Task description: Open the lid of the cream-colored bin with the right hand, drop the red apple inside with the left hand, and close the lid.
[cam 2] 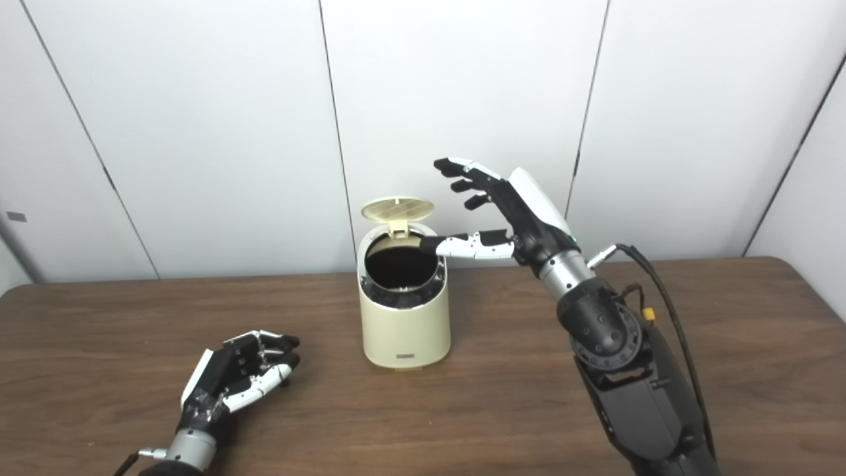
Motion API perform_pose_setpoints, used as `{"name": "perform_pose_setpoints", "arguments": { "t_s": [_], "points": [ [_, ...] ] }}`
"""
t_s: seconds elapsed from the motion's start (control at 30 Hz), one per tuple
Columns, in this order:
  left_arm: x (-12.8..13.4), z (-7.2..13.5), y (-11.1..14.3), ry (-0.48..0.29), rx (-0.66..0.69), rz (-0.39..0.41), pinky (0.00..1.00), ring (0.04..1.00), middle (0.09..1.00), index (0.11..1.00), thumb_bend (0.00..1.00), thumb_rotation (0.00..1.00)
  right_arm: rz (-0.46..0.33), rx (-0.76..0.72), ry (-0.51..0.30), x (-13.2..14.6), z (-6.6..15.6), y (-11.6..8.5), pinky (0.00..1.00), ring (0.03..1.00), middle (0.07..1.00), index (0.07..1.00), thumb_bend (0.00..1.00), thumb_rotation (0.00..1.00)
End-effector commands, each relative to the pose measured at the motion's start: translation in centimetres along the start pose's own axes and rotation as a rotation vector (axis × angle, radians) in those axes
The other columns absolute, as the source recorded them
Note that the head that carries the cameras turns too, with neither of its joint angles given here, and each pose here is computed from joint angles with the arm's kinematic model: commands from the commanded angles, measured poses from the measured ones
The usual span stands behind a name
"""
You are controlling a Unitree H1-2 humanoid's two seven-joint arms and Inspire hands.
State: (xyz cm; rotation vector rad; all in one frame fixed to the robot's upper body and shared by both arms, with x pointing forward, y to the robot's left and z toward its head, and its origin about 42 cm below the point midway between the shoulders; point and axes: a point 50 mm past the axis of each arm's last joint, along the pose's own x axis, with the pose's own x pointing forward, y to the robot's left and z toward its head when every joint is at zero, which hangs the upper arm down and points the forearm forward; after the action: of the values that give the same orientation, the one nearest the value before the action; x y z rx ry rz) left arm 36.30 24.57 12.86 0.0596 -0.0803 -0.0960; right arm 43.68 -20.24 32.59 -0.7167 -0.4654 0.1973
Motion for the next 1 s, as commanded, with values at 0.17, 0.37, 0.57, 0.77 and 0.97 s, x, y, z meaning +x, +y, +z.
{"name": "perform_pose_setpoints", "arguments": {
  "t_s": [0.17,0.37,0.57,0.77,0.97],
  "points": [
    [0.8,1.0,-0.3,-0.084,0.029,-0.014,0.43,0.599,0.667,0.499,0.51,0.07,0.036,-0.109,-0.042,3.7,3.6,-2.1,0.74,0.835,0.850,0.811,0.61,0.51],
    [0.8,0.9,-0.5,-0.090,0.035,-0.013,0.42,0.600,0.665,0.499,0.50,0.07,0.112,-0.197,-0.074,4.6,4.3,-1.5,0.79,0.845,0.828,0.797,0.63,0.56],
    [0.8,0.9,-0.6,-0.089,0.021,-0.009,0.40,0.597,0.665,0.498,0.51,0.07,0.160,-0.233,-0.103,4.3,4.6,-0.8,0.78,0.863,0.838,0.784,0.66,0.63],
    [0.8,1.0,-0.5,-0.103,0.039,-0.011,0.40,0.591,0.664,0.498,0.51,0.07,0.184,-0.234,-0.138,3.6,4.6,-0.6,0.83,0.882,0.779,0.723,0.66,0.62],
    [0.8,1.2,-0.3,-0.108,0.043,-0.012,0.41,0.595,0.665,0.498,0.50,0.07,0.214,-0.251,-0.144,2.5,4.6,-0.7,0.80,0.899,0.789,0.719,0.67,0.65]
  ]
}}
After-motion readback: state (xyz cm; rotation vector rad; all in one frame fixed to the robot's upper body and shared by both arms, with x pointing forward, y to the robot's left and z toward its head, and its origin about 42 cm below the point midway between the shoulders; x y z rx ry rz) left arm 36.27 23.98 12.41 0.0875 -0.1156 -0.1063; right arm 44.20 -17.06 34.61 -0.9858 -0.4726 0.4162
